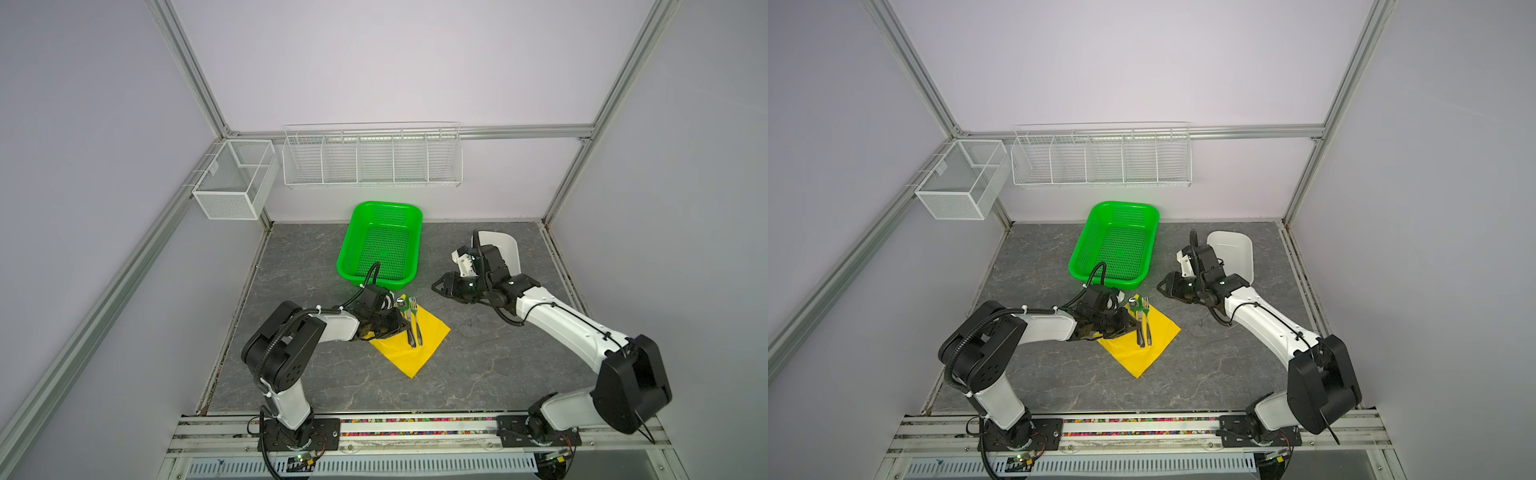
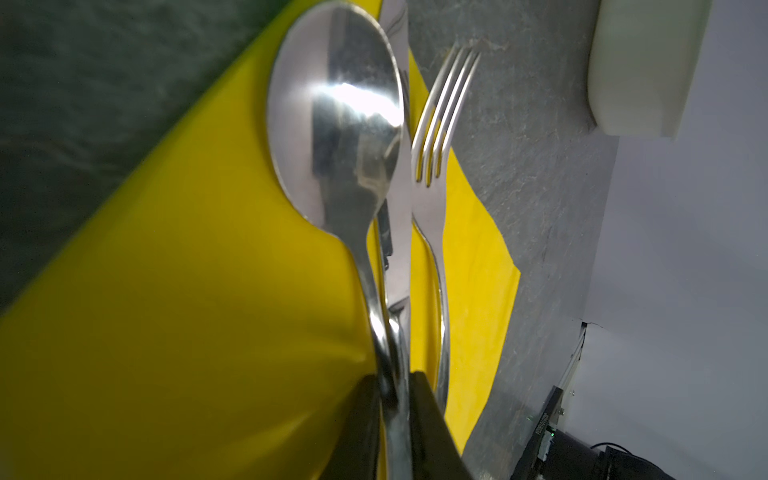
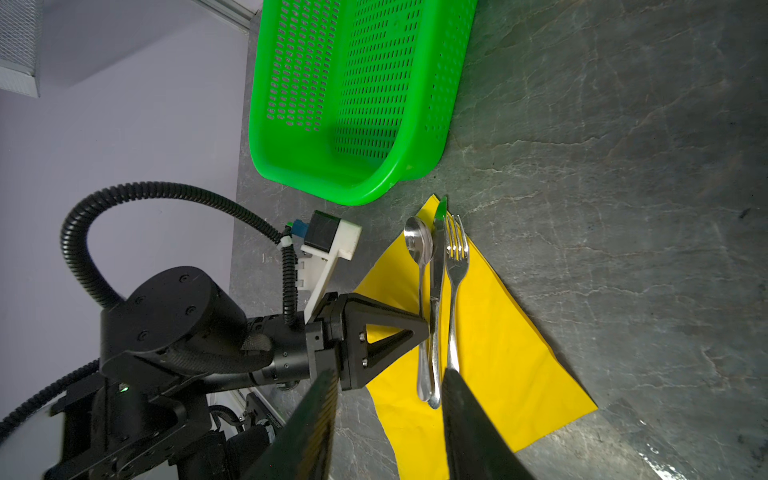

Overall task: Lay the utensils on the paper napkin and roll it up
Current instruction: 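Lower the spoon beside the knife with the left gripper while the right draws back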

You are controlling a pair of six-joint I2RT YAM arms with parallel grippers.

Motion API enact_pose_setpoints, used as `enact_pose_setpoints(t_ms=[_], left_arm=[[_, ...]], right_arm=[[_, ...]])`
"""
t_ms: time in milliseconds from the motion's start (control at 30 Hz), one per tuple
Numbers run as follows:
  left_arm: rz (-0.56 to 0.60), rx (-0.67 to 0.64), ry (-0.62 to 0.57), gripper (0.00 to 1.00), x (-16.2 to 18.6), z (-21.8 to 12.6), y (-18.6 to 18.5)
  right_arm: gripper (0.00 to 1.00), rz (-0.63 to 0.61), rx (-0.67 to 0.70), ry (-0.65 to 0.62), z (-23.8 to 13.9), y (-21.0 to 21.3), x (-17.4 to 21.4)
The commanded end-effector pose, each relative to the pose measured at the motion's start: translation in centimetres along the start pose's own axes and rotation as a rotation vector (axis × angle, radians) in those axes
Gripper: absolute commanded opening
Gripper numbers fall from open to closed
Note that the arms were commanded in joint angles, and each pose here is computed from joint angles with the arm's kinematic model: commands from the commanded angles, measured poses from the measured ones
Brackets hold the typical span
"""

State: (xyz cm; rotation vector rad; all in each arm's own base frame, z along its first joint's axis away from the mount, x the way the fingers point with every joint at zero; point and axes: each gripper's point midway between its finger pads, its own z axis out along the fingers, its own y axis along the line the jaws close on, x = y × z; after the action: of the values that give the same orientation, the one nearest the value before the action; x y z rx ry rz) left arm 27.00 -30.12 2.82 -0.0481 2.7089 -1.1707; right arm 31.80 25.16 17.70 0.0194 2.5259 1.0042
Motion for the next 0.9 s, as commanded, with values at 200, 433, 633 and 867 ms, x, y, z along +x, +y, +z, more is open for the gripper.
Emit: enact_pose_setpoints(t_ms=[200,433,633,867], left_arm=[[0.000,-0.068,-0.044,0.16,-0.3,-1.2,0.9],[0.018,-0.111,-0.052,0.18,-0.6,-1.7,1.1],[0.073,-0.102,-0.072,0.31,-1.5,-2.0,-0.7],[0.077,-0.217,-0.092,0.34,-2.5,-2.0,-0.4]], right_arm=[[0.44,-0.017,0.005,-0.010,0.0,0.4,-0.4],[0.45,-0.014,0.010,0.009,0.4,0.2,0.0],[0.45,-0.019,0.004,0.003,0.3,0.5,-0.1],[0.45,-0.020,0.028,0.009,0.3,0.0,0.1]])
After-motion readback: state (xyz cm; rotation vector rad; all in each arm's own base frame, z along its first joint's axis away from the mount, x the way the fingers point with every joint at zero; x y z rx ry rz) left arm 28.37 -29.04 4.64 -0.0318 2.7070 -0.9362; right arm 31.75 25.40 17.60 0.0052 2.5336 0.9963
